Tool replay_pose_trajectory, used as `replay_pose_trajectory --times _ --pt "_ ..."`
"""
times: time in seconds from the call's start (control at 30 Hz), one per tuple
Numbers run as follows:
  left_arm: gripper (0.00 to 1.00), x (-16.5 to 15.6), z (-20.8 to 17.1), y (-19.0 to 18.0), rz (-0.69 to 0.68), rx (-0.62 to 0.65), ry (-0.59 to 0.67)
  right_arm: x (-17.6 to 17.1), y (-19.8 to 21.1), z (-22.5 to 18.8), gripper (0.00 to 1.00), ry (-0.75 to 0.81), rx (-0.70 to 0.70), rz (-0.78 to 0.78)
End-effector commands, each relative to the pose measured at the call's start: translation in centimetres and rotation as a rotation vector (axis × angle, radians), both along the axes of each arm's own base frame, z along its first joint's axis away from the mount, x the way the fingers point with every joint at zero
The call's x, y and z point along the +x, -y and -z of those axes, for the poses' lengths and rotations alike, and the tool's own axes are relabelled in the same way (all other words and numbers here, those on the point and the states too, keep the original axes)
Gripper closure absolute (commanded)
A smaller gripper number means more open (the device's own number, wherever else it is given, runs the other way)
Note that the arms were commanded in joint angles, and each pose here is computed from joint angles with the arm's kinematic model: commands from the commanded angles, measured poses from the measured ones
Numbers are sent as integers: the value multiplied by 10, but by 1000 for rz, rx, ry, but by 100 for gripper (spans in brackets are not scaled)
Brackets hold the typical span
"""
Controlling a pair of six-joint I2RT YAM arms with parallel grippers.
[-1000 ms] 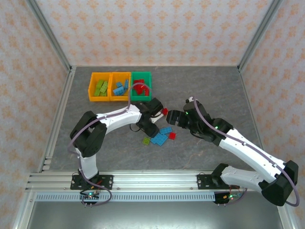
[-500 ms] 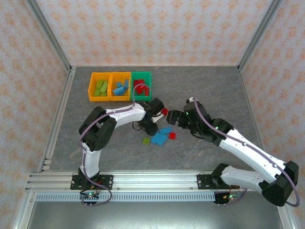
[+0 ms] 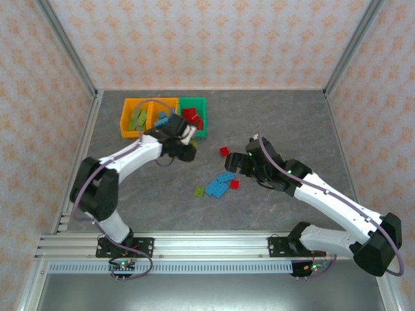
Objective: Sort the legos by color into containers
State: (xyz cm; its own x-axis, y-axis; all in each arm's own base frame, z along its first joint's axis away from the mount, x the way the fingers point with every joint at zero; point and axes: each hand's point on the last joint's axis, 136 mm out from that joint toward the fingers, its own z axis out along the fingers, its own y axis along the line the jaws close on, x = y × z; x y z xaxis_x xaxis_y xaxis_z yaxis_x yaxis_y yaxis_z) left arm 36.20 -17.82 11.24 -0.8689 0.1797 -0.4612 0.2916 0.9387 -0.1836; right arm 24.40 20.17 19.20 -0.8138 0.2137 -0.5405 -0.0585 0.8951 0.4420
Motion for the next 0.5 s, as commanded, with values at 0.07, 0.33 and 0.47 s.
replay_pose_trajectory --times 0.07,0.33,0.47 --pt "72 53 -55 -100 -364 -74 166 1 -1 2 6 -5 8 3" --pt "71 116 -48 -225 -682 37 139 1 -2 -1 6 -10 25 9" --pt "57 143 -45 -239 -690 73 106 -1 2 -4 6 -5 29 21"
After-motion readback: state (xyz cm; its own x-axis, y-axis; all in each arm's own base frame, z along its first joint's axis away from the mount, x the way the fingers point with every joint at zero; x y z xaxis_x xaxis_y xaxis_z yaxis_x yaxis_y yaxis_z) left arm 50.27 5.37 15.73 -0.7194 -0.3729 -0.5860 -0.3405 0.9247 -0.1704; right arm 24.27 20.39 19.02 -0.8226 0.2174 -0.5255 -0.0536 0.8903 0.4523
